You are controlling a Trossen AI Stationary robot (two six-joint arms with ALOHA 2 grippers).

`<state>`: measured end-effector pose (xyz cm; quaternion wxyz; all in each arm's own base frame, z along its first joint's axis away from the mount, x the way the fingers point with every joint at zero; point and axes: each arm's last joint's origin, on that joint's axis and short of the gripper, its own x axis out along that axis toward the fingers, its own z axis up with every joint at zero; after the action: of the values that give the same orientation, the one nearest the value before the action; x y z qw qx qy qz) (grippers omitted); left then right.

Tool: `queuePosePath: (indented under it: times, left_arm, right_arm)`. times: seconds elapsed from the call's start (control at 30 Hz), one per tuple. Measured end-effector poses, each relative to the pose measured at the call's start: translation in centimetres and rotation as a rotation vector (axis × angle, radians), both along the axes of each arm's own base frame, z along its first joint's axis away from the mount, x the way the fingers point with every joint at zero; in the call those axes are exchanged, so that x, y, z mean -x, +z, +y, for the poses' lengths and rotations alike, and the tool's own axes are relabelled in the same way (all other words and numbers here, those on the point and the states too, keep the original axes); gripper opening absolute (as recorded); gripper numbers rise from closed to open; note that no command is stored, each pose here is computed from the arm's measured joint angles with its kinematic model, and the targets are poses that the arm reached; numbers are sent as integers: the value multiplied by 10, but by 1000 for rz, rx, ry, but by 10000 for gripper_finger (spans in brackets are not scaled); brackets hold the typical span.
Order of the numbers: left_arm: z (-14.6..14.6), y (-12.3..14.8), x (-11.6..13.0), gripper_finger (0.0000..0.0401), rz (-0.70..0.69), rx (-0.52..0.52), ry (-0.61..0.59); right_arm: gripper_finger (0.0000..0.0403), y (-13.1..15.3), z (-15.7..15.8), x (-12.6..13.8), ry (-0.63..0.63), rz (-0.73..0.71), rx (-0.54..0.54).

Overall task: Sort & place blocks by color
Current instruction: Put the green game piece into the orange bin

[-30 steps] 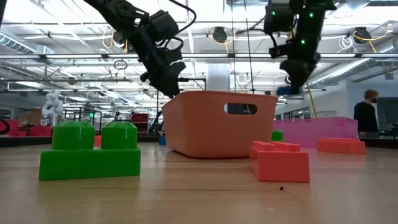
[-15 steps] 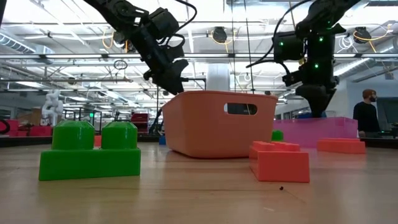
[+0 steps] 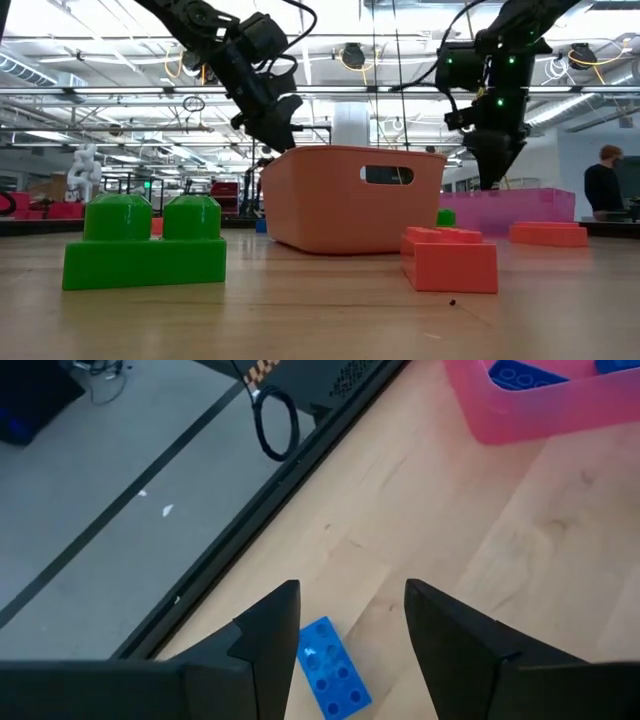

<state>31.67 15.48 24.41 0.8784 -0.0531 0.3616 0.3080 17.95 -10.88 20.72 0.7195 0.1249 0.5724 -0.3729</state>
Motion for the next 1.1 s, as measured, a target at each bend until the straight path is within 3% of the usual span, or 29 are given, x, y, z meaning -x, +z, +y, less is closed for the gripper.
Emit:
queuePosePath:
  times: [0.1,0.2,0.33,0.43,0.57,0.8,1.1]
  left_arm:
    - [0,0,0,182,6,-4,-7]
    - [0,-1,2,182,41,-16,-28]
    - [-1,-3,2,182,55,-4,-27]
    - [0,1,-1,182,3,-9,-32]
    - [-4,9,-10,182,-118,-11,-128]
    - [-8,15,-17,182,-205,-1,-279]
    - [-9,26,-12,182,-249,2,-352]
  right_arm:
    - [305,6,5,-6,140,-95,-42]
    - [297,8,17,-12,353,-93,-77]
    - [288,8,34,-21,481,-90,-64]
    - [284,9,44,-28,564,-111,-41]
    - [281,6,58,-36,712,-79,-23]
    - [280,-9,64,-51,867,-16,-5]
    - [280,-41,66,-71,933,72,-46]
